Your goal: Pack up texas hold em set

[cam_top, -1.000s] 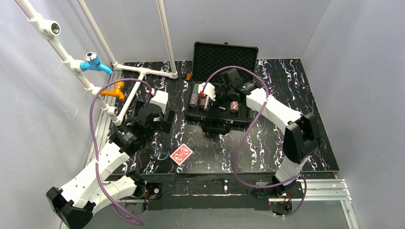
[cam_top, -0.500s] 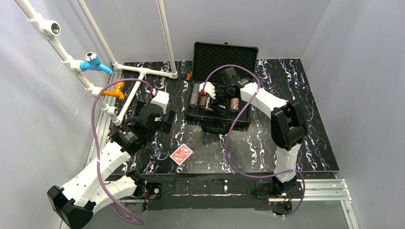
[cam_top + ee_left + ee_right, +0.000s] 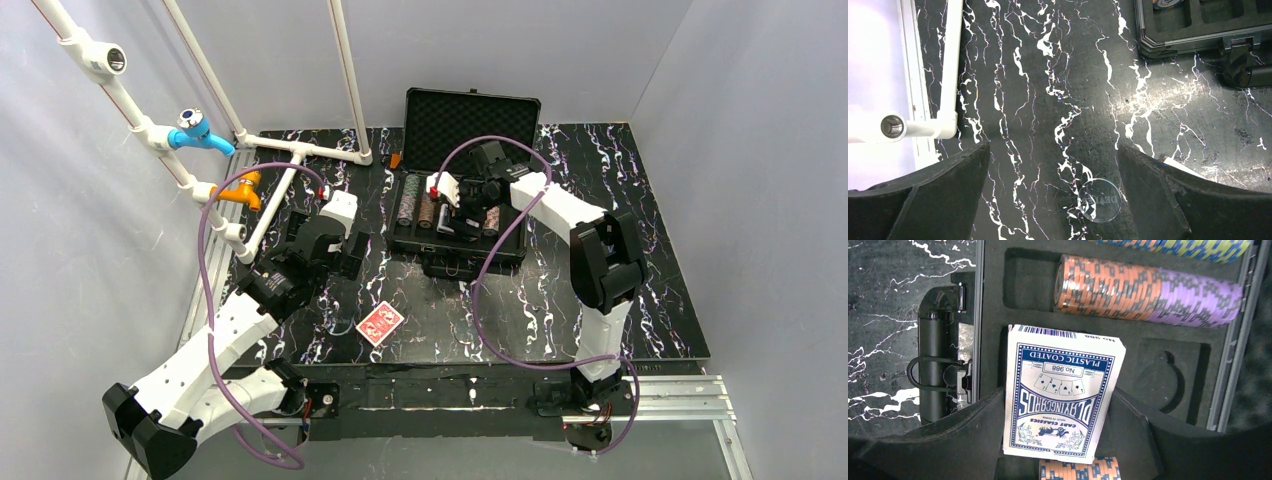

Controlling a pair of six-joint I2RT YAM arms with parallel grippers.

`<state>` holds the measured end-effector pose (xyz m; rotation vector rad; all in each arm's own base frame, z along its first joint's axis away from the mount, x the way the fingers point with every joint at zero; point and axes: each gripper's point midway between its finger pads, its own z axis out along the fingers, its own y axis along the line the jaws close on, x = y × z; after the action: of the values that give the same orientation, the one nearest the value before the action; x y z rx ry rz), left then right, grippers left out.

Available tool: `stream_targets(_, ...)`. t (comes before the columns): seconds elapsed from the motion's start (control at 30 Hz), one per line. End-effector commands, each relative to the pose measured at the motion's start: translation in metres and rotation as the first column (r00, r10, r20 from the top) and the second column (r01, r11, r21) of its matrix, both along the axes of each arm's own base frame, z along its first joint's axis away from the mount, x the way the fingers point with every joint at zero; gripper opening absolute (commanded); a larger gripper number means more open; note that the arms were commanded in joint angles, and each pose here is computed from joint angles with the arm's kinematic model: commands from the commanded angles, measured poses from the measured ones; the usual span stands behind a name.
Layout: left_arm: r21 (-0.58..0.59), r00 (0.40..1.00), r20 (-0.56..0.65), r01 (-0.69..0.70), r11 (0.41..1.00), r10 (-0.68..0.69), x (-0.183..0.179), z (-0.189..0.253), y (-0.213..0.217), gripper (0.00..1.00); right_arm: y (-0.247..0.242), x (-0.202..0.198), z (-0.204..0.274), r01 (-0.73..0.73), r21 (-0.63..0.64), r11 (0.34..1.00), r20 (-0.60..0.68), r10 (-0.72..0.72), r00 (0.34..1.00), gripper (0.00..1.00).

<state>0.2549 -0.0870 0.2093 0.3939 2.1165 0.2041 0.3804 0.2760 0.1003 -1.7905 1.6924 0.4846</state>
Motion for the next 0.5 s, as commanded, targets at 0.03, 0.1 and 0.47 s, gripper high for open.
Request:
stream_targets(0.03,0.009,1.000,0.013,-0.008,1.000,0.008,0.0019,0.0013,0.0015,0.98,-0.0004,-0.0051,0.0041,-0.028,0.042,0.999,0.012,0.028,1.000,0.60)
stream_targets(0.1,0.008,1.000,0.013,-0.008,1.000,0.008,0.0019,0.0012,0.0013,0.98,0.0004,-0.0085,0.0022,-0.033,0.052,0.998,0.002,0.033,0.999,0.60)
stream_targets(0.47,0.008,1.000,0.015,-0.008,1.000,0.008,0.0020,0.0021,0.0014,0.98,-0.0037,-0.0071,0.0007,0.016,0.034,0.999,-0.009,-0.015,1.000,0.86)
